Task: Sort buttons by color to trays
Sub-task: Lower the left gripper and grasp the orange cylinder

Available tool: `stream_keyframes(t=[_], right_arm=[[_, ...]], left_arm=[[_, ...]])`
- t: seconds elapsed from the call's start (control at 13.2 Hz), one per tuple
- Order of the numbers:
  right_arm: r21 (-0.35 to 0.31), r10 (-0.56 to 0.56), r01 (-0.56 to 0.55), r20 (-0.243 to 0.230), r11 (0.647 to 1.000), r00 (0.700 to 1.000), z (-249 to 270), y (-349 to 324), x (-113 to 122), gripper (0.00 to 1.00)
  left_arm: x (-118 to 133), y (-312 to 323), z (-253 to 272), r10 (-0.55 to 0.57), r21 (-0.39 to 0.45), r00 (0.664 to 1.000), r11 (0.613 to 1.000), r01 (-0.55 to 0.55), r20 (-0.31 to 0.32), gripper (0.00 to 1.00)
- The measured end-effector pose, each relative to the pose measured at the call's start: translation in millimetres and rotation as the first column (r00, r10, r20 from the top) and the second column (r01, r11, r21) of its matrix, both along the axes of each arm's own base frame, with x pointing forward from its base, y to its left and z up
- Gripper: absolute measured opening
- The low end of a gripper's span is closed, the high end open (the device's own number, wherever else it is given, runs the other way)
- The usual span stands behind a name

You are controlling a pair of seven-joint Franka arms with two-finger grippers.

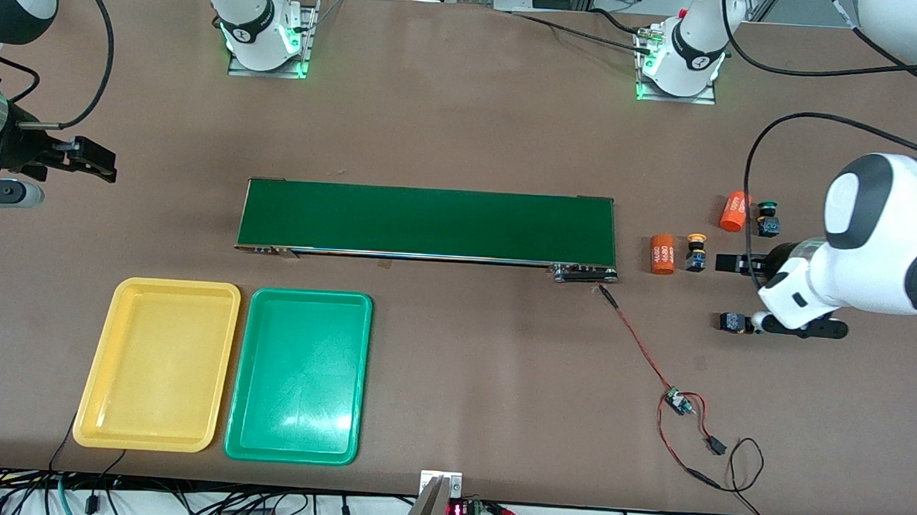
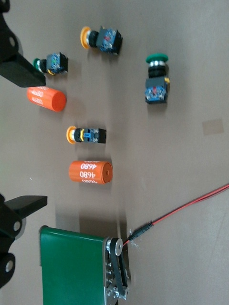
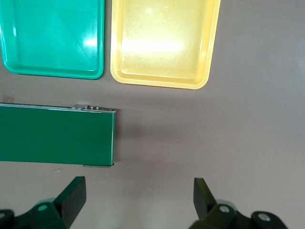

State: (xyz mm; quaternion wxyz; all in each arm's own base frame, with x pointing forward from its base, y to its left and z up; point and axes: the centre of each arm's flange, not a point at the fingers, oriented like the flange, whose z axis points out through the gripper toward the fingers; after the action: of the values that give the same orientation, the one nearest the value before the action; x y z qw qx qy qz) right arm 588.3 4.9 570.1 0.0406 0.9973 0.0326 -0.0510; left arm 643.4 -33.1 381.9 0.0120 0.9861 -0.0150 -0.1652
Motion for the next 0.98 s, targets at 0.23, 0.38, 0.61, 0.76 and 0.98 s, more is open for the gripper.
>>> stream_keyframes(t=[0.23,0.38,0.61,0.76,0.98], right_arm=[[0.000,0.000,0.000,0.001,1.000,1.000,0.5,0.0,0.0,1.00],[0.000,0.000,0.000,0.001,1.000,1.000,0.5,0.1,0.0,1.00],[0.001,0.011,-0.011,-0.005,1.000,1.000,-1.1,1.8,0.2,1.00],[0.000,0.011,-0.011,-0.022,1.000,1.000,-4.6,2.3,-0.2,1.00],[-0.001,0.009,-0.009,-0.070,1.000,0.998,-11.9,2.5,-3.3,1.00]], left_arm=[[-14.9,-10.5,-47.1,-0.013,-0.002,0.999,1.000,0.013,0.044,1.00],[-33.9,-16.1,-77.3,-0.021,-0.004,0.998,1.000,0.021,0.065,1.00],[-60.2,-27.1,-114.1,-0.038,-0.010,0.996,0.999,0.039,0.086,1.00],[-75.1,-33.9,-137.4,-0.047,-0.015,0.993,0.999,0.049,0.107,1.00],[-95.5,-34.2,-165.4,-0.048,-0.017,0.991,0.999,0.050,0.123,1.00]])
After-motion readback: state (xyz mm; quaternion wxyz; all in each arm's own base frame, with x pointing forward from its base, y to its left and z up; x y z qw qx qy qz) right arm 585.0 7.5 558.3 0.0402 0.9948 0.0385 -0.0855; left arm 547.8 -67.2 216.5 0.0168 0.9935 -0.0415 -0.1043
